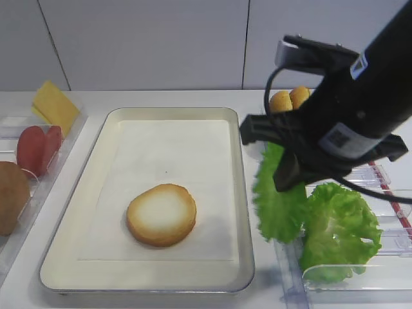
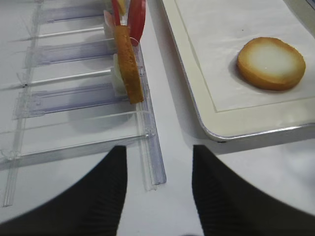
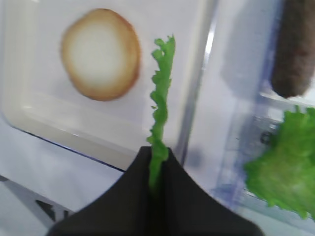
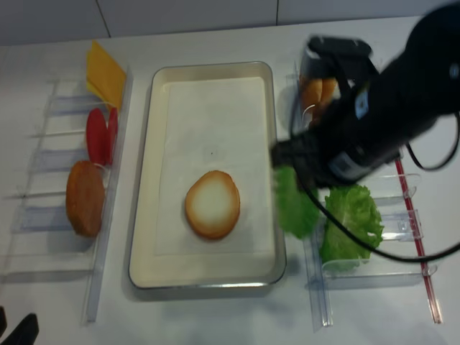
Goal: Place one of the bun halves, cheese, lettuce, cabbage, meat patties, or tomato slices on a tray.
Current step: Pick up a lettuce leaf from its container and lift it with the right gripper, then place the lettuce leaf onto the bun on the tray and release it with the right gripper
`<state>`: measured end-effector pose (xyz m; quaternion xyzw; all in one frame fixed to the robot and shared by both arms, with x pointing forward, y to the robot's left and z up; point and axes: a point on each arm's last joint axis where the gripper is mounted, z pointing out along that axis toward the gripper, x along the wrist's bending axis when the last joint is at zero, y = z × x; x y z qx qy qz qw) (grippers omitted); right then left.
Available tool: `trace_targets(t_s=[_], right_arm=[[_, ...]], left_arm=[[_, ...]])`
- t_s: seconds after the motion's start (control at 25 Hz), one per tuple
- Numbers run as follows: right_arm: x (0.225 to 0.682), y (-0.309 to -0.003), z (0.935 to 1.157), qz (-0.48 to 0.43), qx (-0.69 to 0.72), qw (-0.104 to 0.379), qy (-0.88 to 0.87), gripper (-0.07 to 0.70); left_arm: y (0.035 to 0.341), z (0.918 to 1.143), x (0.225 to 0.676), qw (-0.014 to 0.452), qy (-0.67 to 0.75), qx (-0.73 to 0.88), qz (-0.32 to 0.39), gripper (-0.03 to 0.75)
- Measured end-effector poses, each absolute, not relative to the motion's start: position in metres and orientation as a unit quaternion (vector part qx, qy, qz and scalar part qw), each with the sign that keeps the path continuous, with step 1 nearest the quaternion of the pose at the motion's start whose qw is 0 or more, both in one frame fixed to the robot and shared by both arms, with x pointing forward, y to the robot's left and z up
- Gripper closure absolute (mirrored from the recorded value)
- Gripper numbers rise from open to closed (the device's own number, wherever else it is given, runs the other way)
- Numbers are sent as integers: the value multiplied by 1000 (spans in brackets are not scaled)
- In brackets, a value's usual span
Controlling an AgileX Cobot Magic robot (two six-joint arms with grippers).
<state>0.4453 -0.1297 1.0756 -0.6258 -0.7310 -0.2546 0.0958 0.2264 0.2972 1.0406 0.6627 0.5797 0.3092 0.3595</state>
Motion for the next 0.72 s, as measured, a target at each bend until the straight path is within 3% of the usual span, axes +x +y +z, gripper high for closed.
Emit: trace_targets(t_s=[0.08,0.2,0.44,0.72], right_arm=[[445,-119,1088,-290,-611,116,-728,600],[450,-100,1088,-325,-592,160,-720,600],[478,-63,1055,-354,-571,247,-699,600],[504,-32,1029,-365,-565,281,-685,600]], left_arm=[[297,1041,226,360,580,663,309,398],[297,1041,226,360,580,663,309,398],[297,1041,226,360,580,663,309,398],[297,1041,226,360,580,663,309,398]])
